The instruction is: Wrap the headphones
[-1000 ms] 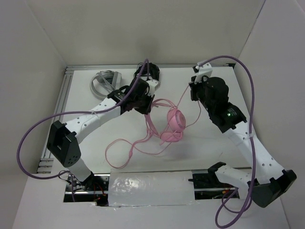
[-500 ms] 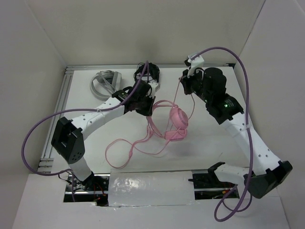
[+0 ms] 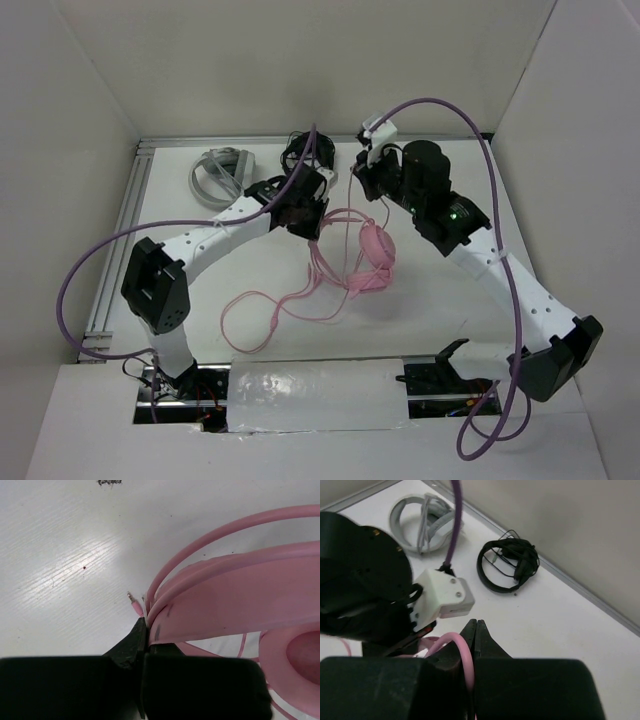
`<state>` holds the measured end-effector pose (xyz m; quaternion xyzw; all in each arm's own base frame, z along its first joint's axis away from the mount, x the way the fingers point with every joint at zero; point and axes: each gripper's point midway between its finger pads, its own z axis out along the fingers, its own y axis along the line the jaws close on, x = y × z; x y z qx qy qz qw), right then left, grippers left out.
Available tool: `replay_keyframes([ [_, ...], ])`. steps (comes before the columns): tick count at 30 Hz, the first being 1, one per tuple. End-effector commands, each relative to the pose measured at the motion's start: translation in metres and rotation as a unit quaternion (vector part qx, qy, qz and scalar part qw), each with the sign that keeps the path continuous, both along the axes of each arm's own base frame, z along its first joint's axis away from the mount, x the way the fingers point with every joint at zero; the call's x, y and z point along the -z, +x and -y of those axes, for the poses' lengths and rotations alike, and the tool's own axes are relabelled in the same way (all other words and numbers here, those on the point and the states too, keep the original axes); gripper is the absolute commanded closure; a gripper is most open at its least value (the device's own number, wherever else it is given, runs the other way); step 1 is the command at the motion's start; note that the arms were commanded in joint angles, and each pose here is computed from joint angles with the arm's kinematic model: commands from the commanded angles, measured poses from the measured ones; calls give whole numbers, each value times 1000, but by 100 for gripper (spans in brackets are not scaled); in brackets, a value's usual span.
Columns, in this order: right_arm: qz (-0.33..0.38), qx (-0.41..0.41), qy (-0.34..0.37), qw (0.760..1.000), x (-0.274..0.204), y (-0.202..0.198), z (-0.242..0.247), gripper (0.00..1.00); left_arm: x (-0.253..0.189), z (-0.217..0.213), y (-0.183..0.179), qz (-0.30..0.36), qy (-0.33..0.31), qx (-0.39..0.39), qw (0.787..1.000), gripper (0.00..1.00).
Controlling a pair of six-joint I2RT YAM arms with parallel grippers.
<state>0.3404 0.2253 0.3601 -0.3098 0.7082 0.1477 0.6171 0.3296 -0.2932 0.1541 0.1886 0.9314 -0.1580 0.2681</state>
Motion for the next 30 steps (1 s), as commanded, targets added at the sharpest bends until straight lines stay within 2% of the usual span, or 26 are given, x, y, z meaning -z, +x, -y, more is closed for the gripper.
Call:
replay_keyframes([
  [1, 39, 70, 38, 996, -31, 24, 31, 100, -42, 13, -10, 34, -66, 11, 997, 100],
  [7, 21, 117, 63, 991, -15, 55, 67, 100, -57, -3, -20, 58, -66, 5, 996, 100],
  [9, 3, 114, 72, 991, -2, 62, 70, 96, -69, -5, -24, 64, -76, 6, 995, 100],
  [12, -31, 74, 69, 994, 23, 68, 63, 95, -97, 0, -36, 78, -115, 35, 990, 100],
  [16, -68, -15, 61, 996, 56, 69, 33, 93, -132, 15, -57, 109, -186, 110, 970, 100],
  [19, -83, -54, 72, 992, 63, 70, 18, 92, -152, 19, -70, 117, -214, 137, 960, 100],
  [26, -108, -115, 103, 982, 76, 72, -6, 91, -206, 14, -73, 159, -250, 125, 947, 100],
  [30, -134, -171, 140, 966, 85, 69, -27, 87, -257, 8, -65, 212, -264, 109, 935, 100],
])
